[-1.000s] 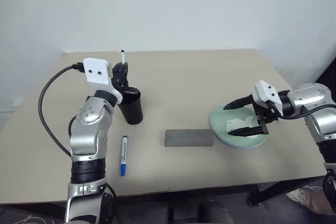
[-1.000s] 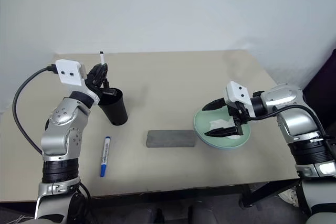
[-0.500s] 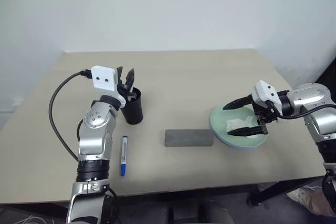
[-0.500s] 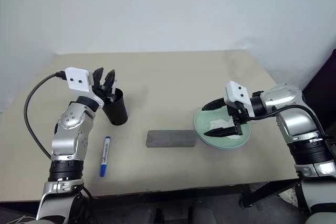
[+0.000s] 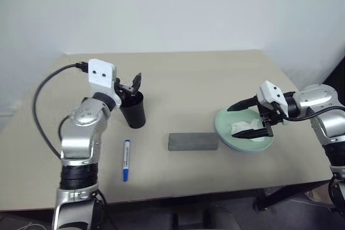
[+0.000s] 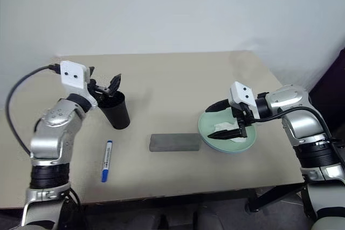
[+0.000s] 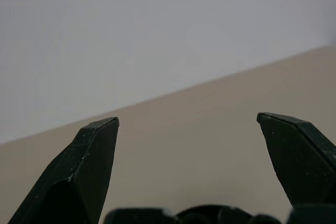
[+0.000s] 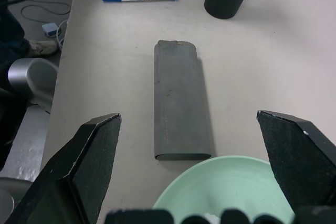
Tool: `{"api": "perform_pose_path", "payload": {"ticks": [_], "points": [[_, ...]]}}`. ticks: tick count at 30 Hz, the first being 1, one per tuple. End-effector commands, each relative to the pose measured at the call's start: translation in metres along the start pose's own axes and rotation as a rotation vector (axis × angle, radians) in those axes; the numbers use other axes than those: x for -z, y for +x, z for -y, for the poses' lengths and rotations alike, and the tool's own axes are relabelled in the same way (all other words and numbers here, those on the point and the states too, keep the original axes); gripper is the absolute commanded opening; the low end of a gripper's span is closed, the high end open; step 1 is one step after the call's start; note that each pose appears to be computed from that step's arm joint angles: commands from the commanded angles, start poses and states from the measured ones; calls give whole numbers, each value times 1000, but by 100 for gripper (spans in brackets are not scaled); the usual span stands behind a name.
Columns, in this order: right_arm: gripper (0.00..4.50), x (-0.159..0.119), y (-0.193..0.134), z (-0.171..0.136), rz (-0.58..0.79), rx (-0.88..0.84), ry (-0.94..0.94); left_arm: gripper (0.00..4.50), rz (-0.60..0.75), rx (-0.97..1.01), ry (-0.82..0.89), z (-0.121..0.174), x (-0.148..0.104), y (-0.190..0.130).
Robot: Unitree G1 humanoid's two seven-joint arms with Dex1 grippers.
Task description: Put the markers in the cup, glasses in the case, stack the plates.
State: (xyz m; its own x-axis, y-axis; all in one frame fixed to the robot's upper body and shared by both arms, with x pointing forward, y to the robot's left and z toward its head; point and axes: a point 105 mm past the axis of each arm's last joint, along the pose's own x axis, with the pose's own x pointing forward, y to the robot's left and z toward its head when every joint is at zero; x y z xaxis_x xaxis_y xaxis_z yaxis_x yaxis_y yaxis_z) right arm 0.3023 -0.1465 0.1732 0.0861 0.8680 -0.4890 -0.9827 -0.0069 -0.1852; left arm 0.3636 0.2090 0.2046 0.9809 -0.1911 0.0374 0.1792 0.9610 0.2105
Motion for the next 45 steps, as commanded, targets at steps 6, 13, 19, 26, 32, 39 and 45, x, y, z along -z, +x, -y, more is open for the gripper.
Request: {"api": "perform_pose_path", "payload": {"ticks": [6, 13, 19, 26, 32, 39, 45], "points": [[450, -11, -3, 4, 17, 19, -44, 448, -510, 153, -115, 2, 3, -50], [450, -12, -3, 4, 21, 9, -46, 448, -665, 241, -96, 11, 29, -71], [450, -13, -3, 5, 20, 8, -47, 448, -845, 184, -149, 22, 82, -89], [450, -13, -3, 5, 18, 7, -49, 448, -948, 103, -200, 37, 119, -95], [450, -12, -4, 4, 16, 3, -47, 448, -962, 83, -215, 47, 125, -91], [450, -12, -4, 4, 18, 6, -50, 448, -991, 87, -186, 54, 130, -90], [450, -13, -4, 5, 20, 10, -54, 289, -1000, 89, -165, 55, 130, -87]]}}
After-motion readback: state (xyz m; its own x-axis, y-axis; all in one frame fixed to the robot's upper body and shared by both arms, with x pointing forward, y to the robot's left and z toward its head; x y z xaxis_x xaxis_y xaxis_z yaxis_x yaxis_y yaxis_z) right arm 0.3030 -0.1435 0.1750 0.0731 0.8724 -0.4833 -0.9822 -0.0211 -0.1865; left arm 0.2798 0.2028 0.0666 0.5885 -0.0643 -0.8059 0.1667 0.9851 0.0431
